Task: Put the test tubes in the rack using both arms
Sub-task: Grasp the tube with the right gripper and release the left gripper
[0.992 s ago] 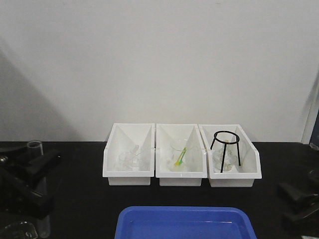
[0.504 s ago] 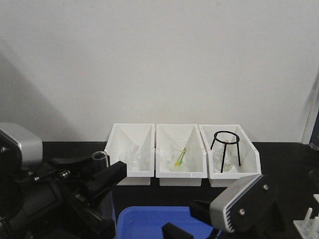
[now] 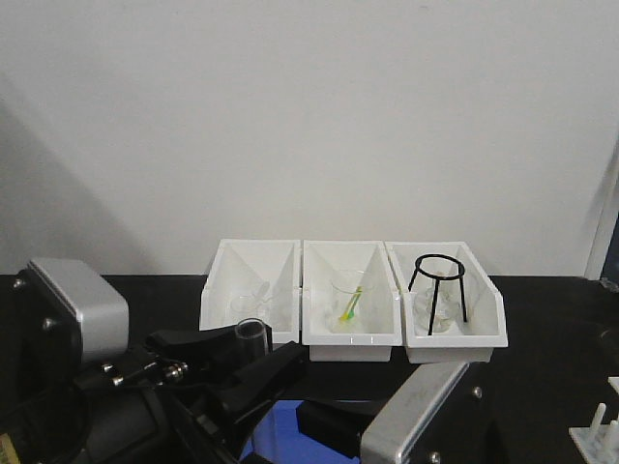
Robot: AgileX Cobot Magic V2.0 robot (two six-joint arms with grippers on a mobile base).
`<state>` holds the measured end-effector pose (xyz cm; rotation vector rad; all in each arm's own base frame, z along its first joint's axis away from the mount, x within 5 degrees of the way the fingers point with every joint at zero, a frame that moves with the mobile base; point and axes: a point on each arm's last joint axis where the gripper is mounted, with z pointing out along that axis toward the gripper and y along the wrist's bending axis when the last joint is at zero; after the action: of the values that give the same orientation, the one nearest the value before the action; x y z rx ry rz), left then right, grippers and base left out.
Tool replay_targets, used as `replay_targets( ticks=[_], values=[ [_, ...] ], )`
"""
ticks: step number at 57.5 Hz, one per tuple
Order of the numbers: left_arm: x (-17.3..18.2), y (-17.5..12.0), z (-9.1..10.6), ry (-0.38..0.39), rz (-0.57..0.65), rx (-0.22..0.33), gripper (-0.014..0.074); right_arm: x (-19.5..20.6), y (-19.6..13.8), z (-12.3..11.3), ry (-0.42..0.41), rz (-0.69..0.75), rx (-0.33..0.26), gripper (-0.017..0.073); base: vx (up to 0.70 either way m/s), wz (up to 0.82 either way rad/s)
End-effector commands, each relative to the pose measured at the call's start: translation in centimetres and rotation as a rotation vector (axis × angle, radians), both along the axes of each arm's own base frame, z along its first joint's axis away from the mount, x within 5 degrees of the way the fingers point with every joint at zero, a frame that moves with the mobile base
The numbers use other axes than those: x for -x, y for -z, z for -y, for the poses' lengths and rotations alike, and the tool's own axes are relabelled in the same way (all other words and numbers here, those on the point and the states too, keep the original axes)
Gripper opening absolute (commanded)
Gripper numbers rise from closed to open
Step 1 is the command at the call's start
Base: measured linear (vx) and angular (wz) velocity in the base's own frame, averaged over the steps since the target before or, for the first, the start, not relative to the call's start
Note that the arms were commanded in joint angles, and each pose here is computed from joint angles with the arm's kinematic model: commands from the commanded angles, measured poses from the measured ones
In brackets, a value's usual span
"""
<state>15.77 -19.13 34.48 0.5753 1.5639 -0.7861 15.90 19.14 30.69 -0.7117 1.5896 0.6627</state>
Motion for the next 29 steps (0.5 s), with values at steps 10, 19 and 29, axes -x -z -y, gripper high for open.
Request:
replay_targets(
  ticks=[10, 19, 29],
  values=[
    [1.1, -2.5, 0.4, 0.038, 0.081, 0.127, -0.0020, -0.1, -2.9, 0.0, 0.006, 0.127, -0.147, 0.0414, 0.00, 0.00],
    [1.2, -2.1, 1.0, 0.057, 0.069, 0.112, -0.0020, -0.4, -2.3, -0.4, 0.007, 0.120, -0.138, 0.0414, 0.00, 0.00],
    [0.9, -1.5, 1.4, 0.057, 0.057, 0.095, -0.0020, -0.5, -2.2, -0.6, 0.007, 0.117, -0.136, 0.0414, 0.00, 0.00]
  ],
)
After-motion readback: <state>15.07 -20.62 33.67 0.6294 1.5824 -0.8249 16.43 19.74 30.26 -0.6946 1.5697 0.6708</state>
